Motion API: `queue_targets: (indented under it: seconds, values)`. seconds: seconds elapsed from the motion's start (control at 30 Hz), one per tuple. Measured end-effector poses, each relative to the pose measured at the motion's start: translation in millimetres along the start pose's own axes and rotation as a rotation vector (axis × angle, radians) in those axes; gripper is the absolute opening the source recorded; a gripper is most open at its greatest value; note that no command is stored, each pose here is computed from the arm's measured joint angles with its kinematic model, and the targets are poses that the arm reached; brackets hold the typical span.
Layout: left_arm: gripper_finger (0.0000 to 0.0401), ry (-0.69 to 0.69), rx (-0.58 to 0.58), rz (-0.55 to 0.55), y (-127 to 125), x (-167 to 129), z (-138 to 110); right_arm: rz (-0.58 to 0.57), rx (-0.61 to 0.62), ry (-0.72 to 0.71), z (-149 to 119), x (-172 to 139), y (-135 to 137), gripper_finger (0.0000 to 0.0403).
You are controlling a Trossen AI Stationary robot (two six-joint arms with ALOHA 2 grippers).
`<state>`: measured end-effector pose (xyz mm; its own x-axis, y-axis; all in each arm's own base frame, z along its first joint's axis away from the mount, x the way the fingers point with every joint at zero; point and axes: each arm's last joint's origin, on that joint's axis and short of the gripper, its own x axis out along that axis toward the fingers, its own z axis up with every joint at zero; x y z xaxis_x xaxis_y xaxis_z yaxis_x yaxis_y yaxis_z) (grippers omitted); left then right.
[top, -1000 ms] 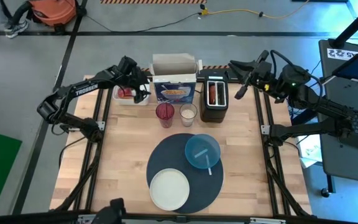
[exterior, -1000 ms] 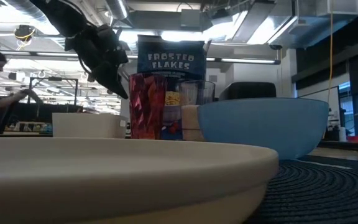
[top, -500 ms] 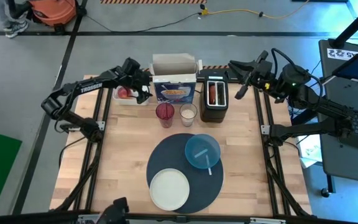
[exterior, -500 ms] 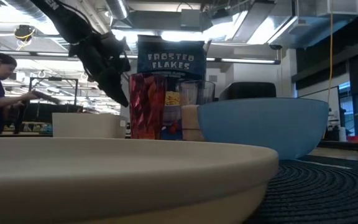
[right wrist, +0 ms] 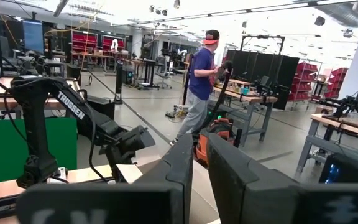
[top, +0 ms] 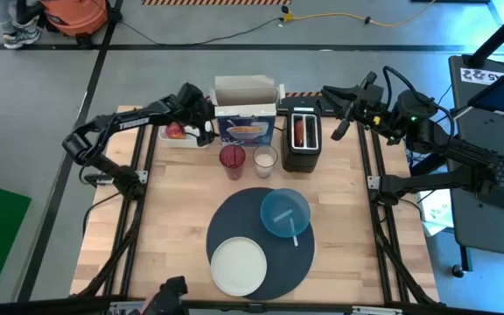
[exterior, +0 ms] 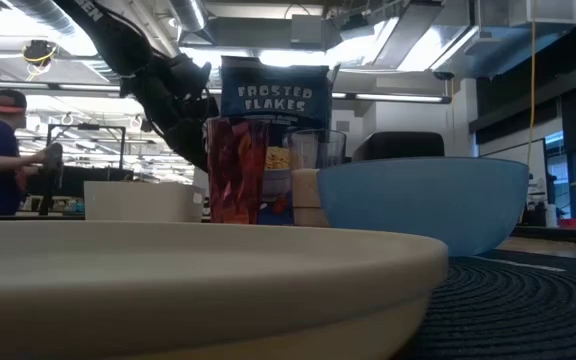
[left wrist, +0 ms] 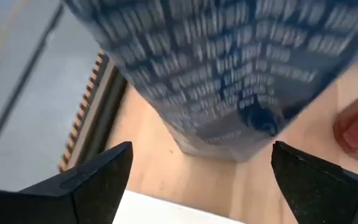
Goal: Arrange a breakfast setting
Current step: Pour the cereal from the cereal box into the blue bowl
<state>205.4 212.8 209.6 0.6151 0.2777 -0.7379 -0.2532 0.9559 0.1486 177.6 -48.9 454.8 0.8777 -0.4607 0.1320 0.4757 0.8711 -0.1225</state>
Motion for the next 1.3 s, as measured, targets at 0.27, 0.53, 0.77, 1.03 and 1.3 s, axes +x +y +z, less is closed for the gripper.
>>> queue_targets:
  seconds: [0.27,0.53,0.77,1.03,1.3]
  values:
    - [0.0364,-0.060,-0.034,-0.155,-0.2,24.5,-4.1,-0.001,0.001,0.000,0.0,0.0,0.0,0.0051]
    - [0.0363,-0.067,-0.082,-0.194,0.9,47.1,-9.3,-0.001,0.043,0.000,0.0,0.0,0.0,0.0051]
    - [0.0363,-0.162,-0.073,-0.172,5.8,50.0,-1.7,-0.001,0.049,0.000,0.0,0.0,0.0,0.0051]
    - [0.0363,-0.232,-0.040,-0.171,7.4,49.5,4.6,-0.002,0.057,0.000,0.0,0.0,-0.1,0.0051]
    - [0.0344,-0.244,-0.025,-0.183,6.0,49.7,6.0,-0.003,0.058,0.000,0.0,0.0,-0.1,0.0051]
